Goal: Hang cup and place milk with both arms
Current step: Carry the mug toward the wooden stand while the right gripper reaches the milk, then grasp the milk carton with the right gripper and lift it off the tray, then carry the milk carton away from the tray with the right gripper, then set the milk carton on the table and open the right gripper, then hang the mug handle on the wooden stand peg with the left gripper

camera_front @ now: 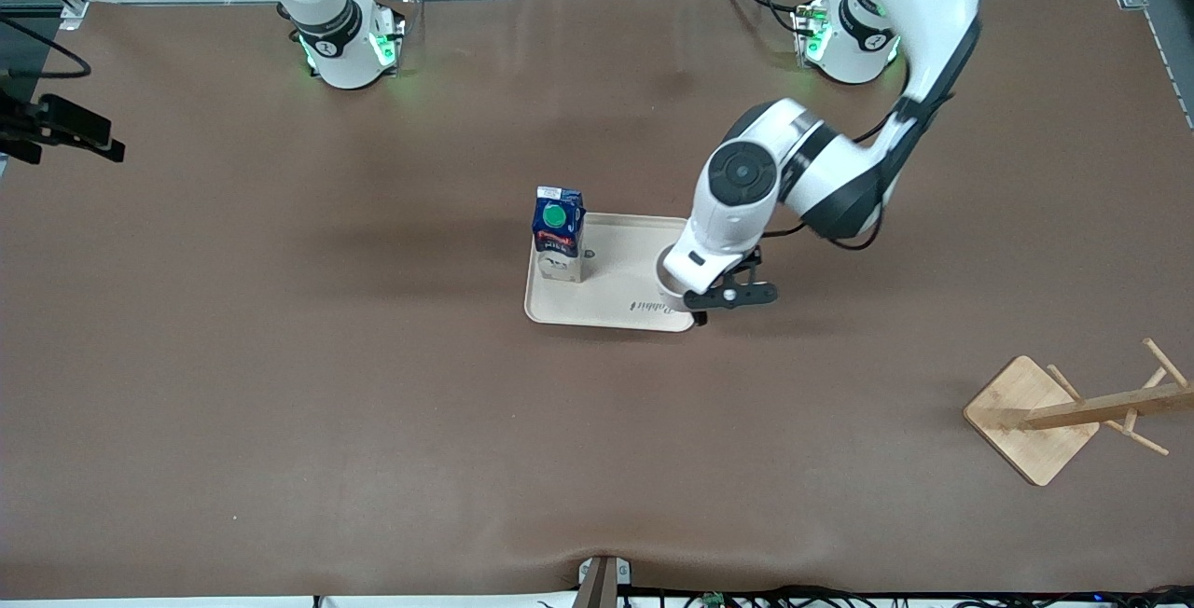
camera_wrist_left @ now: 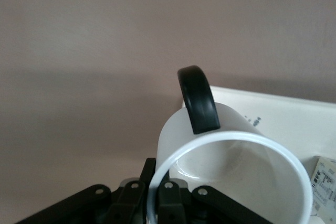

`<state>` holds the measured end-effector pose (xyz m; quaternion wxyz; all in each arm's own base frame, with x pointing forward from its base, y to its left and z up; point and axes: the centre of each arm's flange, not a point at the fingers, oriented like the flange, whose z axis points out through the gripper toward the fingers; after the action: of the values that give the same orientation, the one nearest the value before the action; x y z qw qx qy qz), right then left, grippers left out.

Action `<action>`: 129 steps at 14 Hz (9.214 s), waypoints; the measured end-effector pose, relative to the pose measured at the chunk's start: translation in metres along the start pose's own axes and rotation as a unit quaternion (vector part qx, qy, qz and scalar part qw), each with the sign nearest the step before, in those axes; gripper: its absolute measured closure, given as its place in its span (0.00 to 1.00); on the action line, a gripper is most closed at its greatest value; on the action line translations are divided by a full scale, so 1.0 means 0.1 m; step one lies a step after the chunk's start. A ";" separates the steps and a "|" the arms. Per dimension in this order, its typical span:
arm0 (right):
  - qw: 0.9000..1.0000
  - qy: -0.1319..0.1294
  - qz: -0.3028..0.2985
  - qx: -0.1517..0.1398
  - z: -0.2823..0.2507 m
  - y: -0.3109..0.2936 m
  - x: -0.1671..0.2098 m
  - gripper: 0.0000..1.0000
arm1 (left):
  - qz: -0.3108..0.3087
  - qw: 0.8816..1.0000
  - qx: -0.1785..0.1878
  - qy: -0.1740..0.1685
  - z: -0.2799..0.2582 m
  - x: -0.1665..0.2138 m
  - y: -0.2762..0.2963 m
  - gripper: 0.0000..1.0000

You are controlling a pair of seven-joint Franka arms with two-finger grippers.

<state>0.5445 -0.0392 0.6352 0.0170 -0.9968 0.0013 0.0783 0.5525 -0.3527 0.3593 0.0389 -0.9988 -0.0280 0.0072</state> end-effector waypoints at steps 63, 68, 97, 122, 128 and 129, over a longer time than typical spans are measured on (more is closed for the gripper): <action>0.988 -0.126 0.089 -0.008 1.87 -1.39 0.86 0.36 | 0.312 0.946 -0.023 0.082 -0.85 1.58 -5.36 0.95; 0.989 -0.145 0.033 0.007 2.15 -0.12 0.85 0.36 | 0.284 0.954 -0.035 0.087 -0.82 1.58 -5.38 0.95; 0.999 -0.023 -0.035 0.021 1.94 0.22 1.03 0.00 | 0.188 0.968 -0.057 0.156 -0.76 1.76 -5.40 0.11; 0.998 0.059 -0.024 -0.010 -0.09 0.13 -0.31 0.00 | 0.143 0.976 -0.070 0.150 -0.50 1.75 -5.68 0.00; 0.998 0.054 0.003 -0.010 -0.09 -0.17 -0.16 0.00 | 0.134 0.979 -0.076 0.131 -0.47 1.70 -5.73 0.00; 0.999 0.053 0.003 -0.010 -0.10 -0.17 -0.14 0.00 | 0.132 0.980 -0.077 0.127 -0.47 1.68 -5.75 0.00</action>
<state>0.5327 -0.0228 0.6474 0.0063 -0.9997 0.0049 0.0252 0.6895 0.2255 0.4491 -0.0365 -0.9864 0.1093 -0.1169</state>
